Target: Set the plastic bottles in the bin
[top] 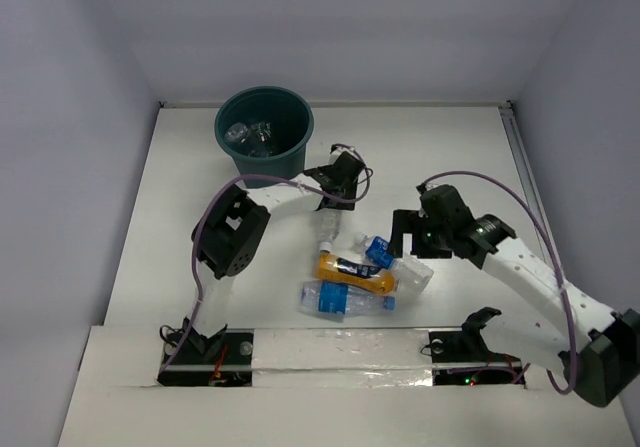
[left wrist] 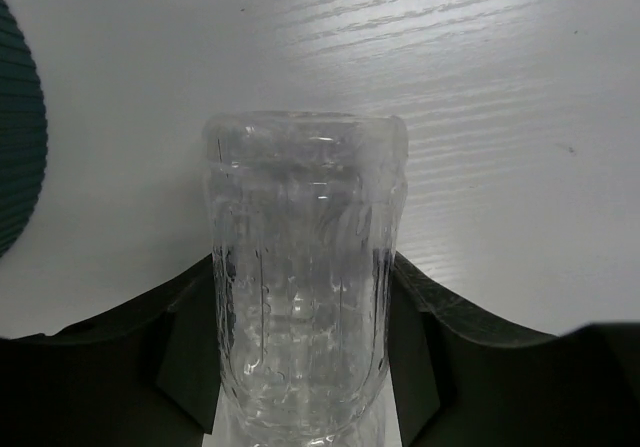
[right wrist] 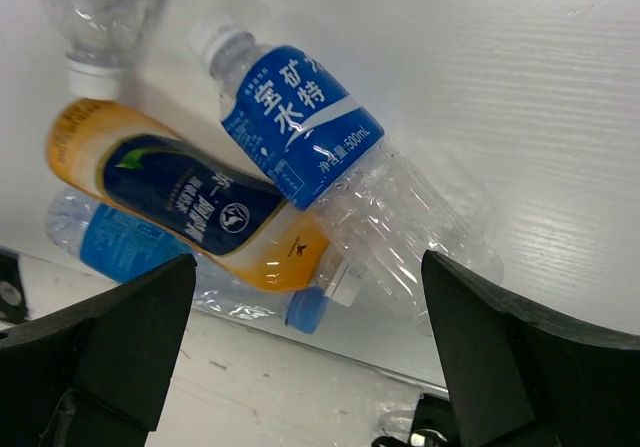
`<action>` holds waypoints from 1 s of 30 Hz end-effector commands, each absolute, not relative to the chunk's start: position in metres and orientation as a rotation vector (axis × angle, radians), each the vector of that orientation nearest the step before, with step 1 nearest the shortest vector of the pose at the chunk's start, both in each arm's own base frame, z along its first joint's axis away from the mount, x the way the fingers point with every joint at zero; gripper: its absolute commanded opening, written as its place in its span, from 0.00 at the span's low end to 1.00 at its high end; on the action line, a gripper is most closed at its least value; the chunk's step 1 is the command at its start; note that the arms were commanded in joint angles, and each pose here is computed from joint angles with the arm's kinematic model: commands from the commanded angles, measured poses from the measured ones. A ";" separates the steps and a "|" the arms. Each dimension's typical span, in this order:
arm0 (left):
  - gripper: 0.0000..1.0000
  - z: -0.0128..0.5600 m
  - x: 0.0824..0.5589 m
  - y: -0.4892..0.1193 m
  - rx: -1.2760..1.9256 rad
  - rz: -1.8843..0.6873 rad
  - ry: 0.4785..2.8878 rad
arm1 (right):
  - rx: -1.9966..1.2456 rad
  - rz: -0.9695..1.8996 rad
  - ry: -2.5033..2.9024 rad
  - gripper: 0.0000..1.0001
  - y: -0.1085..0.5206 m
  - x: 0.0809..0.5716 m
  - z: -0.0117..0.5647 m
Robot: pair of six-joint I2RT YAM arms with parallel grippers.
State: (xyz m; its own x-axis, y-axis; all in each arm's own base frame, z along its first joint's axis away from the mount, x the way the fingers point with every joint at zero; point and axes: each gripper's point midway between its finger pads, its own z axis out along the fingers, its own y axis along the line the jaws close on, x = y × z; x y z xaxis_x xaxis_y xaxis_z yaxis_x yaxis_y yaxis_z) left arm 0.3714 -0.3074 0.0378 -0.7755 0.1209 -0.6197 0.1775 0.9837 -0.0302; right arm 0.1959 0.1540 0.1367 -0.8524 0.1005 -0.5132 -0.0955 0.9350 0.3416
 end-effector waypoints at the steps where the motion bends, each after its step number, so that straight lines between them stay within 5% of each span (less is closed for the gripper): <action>1: 0.42 0.083 0.377 -0.323 0.188 -0.253 2.379 | -0.136 0.493 2.589 1.00 0.165 0.204 0.132; 8: 0.29 0.210 0.375 -0.338 0.155 -0.509 2.160 | -0.293 0.375 2.689 1.00 0.173 0.228 0.104; 15: 0.29 0.358 0.365 -0.329 0.104 -0.708 1.889 | -0.421 0.439 2.801 1.00 0.195 0.234 0.080; 24: 0.29 0.474 0.418 -0.215 -0.111 -0.654 1.640 | -0.355 0.124 2.856 1.00 0.175 0.271 0.055; 27: 0.29 0.481 0.436 -0.182 -0.182 -0.594 1.596 | -0.267 0.037 2.813 0.89 0.162 0.291 0.060; 30: 0.29 0.472 0.458 -0.151 -0.253 -0.540 1.563 | -0.203 0.005 2.761 0.66 0.155 0.307 0.071</action>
